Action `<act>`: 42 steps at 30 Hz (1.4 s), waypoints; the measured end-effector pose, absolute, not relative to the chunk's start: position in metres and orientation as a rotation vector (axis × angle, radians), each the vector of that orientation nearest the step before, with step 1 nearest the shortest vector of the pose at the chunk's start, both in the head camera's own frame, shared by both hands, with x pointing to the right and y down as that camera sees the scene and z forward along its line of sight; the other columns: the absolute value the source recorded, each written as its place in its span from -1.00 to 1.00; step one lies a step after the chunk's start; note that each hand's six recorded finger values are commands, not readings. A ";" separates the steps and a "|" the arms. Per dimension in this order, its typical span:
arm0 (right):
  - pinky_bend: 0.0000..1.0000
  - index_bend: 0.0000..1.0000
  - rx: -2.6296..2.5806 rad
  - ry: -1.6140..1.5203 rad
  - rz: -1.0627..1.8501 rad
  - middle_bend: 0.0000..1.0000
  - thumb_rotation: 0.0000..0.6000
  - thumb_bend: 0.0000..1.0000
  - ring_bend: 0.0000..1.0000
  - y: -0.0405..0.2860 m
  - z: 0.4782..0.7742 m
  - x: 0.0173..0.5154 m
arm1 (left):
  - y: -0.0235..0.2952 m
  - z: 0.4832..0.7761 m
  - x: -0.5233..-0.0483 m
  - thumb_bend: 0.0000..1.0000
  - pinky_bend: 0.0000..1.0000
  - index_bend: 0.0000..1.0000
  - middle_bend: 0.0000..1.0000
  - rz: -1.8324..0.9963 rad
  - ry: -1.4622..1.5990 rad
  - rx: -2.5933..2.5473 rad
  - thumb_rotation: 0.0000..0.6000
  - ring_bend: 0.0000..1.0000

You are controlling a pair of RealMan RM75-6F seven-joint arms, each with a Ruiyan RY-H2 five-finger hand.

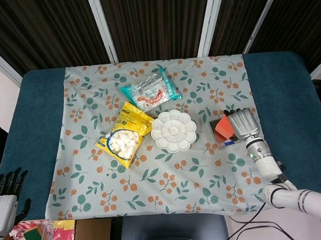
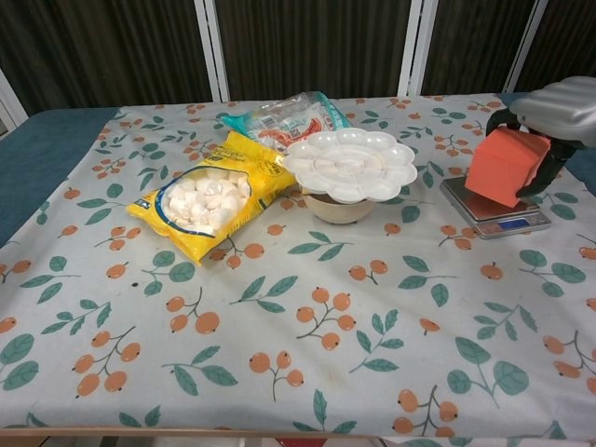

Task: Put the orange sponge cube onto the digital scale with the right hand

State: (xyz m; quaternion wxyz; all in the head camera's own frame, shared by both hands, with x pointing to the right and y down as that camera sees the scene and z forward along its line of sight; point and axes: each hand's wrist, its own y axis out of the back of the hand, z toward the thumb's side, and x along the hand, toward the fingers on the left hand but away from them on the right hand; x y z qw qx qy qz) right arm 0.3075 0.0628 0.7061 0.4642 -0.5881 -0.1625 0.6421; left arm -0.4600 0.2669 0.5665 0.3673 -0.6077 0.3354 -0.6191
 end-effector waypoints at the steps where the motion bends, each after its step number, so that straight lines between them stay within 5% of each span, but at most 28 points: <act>1: -0.30 -0.52 -1.452 -0.395 1.584 -0.12 1.00 -0.53 -0.38 0.063 0.707 0.308 | 0.267 0.567 -0.460 -0.11 -0.94 -1.00 -0.94 -1.590 0.862 -1.561 1.00 -0.92; 5: -0.69 -0.97 -1.481 -0.393 1.602 -0.48 1.00 -0.53 -0.67 0.064 0.708 0.310 | 0.267 0.567 -0.460 -0.11 -0.94 -1.00 -0.94 -1.590 0.862 -1.561 1.00 -0.92; 9: -0.98 -1.00 -1.499 -0.398 1.601 -0.65 1.00 -0.53 -0.83 0.065 0.707 0.310 | 0.267 0.566 -0.460 -0.11 -0.94 -1.00 -0.94 -1.591 0.863 -1.560 1.00 -0.92; 18: -1.00 -1.00 -1.523 -0.422 1.604 -0.77 1.00 -0.53 -0.95 0.068 0.699 0.315 | 0.266 0.565 -0.460 -0.11 -0.94 -1.00 -0.94 -1.586 0.868 -1.560 1.00 -0.92; 26: -1.00 -1.00 -1.514 -0.586 1.511 -0.99 1.00 -0.53 -1.00 0.088 0.659 0.334 | 0.267 0.560 -0.457 -0.11 -0.94 -1.00 -0.94 -1.559 0.878 -1.561 1.00 -0.92; 35: -1.00 -1.00 -1.421 -0.878 1.438 -1.00 1.00 -0.53 -1.00 0.182 0.582 0.394 | 0.271 0.560 -0.452 -0.11 -0.94 -1.00 -0.94 -1.544 0.857 -1.569 1.00 -0.92; 42: -1.00 -1.00 -1.454 -0.983 1.426 -1.00 1.00 -0.53 -1.00 0.241 0.554 0.416 | 0.273 0.562 -0.447 -0.11 -0.94 -1.00 -0.94 -1.541 0.834 -1.576 1.00 -0.92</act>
